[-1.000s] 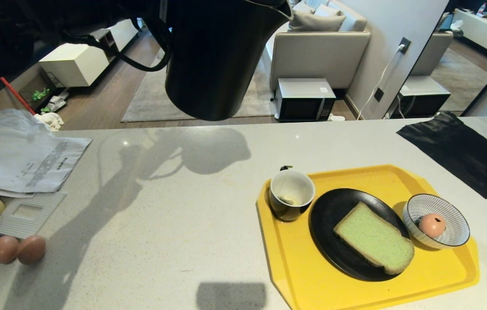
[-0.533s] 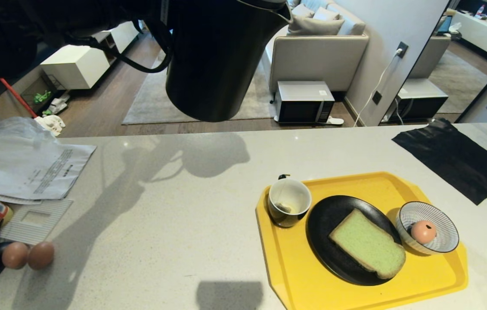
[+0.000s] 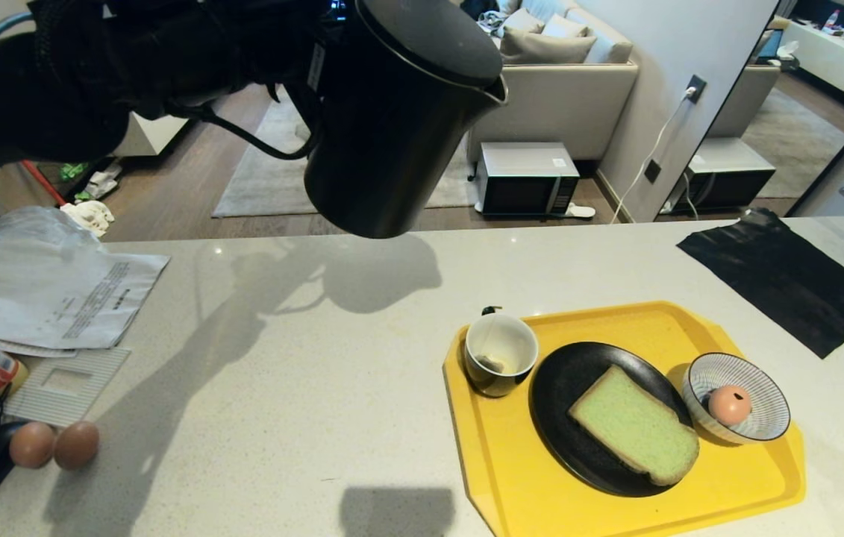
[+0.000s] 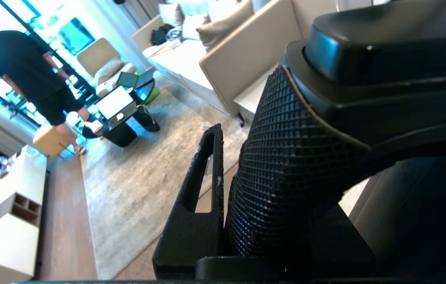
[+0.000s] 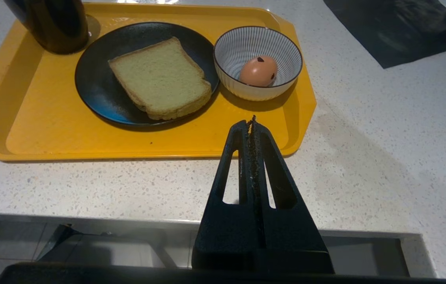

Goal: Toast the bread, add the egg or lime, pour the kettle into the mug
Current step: Pour water into a cup

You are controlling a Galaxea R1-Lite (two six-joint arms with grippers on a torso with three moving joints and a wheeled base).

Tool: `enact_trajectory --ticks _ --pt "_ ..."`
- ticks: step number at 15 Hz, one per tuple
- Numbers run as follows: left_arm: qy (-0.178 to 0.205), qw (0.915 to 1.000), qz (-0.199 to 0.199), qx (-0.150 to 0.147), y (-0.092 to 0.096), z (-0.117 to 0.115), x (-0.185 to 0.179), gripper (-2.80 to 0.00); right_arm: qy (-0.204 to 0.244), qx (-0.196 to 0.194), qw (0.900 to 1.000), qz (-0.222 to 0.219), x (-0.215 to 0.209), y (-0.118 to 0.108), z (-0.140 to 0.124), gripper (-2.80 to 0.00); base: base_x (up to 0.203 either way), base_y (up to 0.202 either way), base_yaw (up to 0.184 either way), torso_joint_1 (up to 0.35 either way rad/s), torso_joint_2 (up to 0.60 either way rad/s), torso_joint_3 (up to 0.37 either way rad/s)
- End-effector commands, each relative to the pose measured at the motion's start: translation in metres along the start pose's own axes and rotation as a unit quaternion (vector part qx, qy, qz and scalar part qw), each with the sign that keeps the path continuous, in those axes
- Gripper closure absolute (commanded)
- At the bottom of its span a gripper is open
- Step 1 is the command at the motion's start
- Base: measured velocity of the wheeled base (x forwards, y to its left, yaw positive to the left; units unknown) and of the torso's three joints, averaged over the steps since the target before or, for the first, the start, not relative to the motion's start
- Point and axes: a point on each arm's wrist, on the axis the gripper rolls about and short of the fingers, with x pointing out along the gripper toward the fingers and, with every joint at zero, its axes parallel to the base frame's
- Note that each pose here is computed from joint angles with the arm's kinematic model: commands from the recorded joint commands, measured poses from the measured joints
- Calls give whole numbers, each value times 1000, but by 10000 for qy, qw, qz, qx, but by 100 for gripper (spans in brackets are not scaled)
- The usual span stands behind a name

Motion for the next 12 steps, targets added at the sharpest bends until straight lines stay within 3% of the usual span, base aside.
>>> enact_trajectory --ticks 1,8,12 --pt "142 9997 -172 129 -9 -18 11 0 10 -2 10000 8 0 0 0 0 0 0 0 0 0 0" --pt "536 9913 -586 1052 -11 -42 15 0 3 -3 10000 8 0 0 0 0 0 0 0 0 0 0" --pt "474 9914 -571 1082 -10 -36 13 0 2 -3 10000 8 0 0 0 0 0 0 0 0 0 0"
